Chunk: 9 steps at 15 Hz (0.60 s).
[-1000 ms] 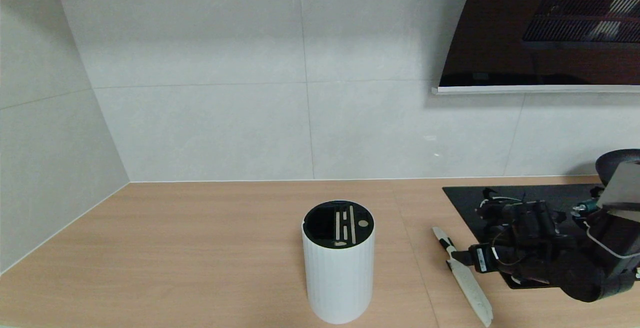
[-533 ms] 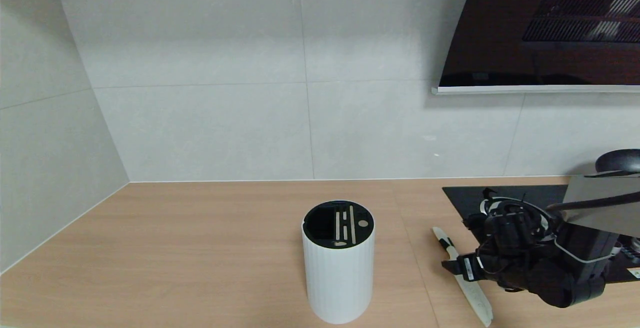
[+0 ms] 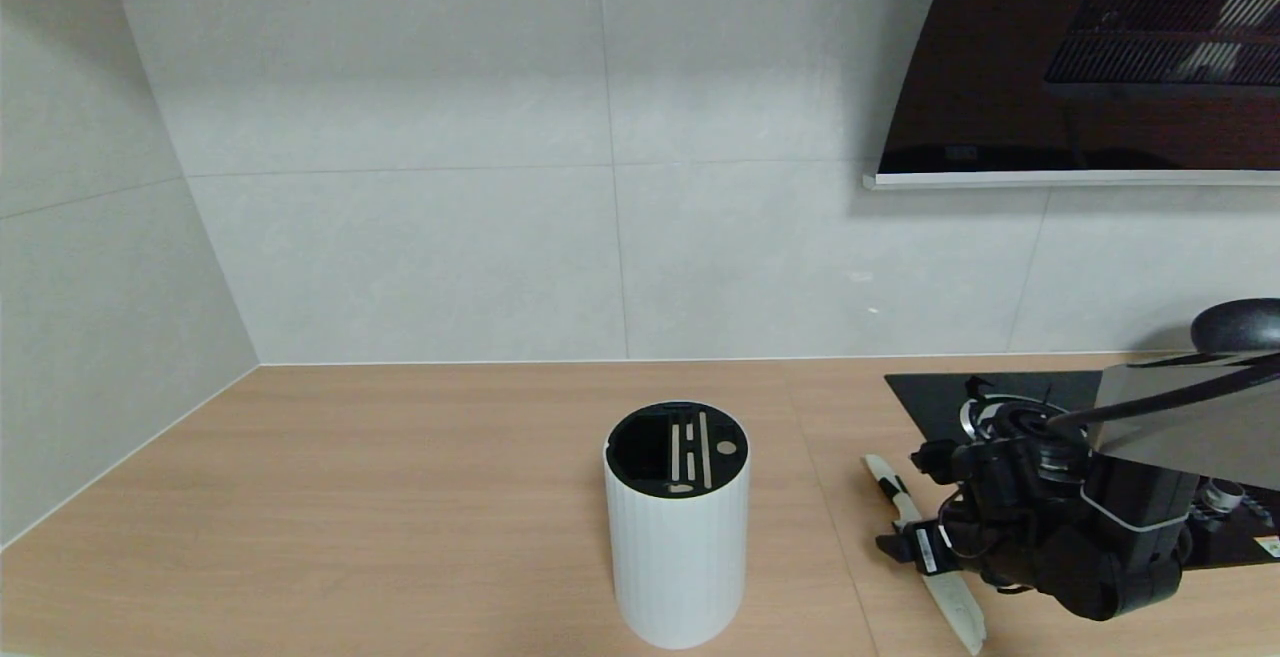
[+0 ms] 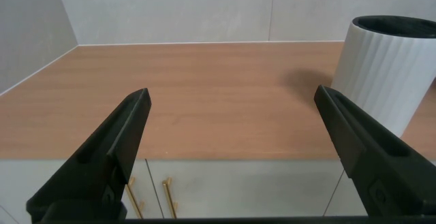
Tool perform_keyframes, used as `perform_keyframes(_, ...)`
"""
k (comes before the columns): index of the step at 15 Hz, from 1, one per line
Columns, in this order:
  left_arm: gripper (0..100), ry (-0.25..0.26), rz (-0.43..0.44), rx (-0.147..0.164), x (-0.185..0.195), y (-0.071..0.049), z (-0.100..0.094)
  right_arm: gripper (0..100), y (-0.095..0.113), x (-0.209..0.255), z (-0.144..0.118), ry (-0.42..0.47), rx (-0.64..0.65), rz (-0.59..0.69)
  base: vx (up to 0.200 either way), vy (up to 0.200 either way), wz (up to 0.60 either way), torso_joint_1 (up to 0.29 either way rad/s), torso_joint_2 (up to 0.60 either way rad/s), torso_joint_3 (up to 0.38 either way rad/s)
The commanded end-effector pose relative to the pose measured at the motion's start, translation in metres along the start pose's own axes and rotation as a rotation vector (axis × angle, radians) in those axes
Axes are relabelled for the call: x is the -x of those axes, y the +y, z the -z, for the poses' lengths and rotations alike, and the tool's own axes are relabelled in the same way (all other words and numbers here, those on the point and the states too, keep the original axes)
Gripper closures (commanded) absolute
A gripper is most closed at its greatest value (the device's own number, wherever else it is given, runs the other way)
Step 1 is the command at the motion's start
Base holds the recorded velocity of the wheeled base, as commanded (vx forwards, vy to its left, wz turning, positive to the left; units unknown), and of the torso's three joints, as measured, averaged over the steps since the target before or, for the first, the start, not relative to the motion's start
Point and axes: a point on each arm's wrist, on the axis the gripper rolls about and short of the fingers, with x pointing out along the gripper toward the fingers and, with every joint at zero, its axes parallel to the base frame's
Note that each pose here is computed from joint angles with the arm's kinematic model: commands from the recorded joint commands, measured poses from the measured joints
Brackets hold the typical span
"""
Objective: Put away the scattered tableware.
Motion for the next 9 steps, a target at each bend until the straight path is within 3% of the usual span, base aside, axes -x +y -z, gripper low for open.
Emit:
perform_keyframes(1,0,0.000,-0.001,0.000,0.0000,0.0000,0.0000,0,0.0003,-0.0032,0.0015,0.006,0.001,0.000,0.000,0.000,0.00,0.000,0.00,0.000)
perform_keyframes(9,0,0.000,-0.001,0.000,0.0000,0.0000,0.0000,0,-0.0002,-0.0100,0.0007,-0.007,-0.003,0.002,0.000,0.000,0.00,0.000,0.00,0.000)
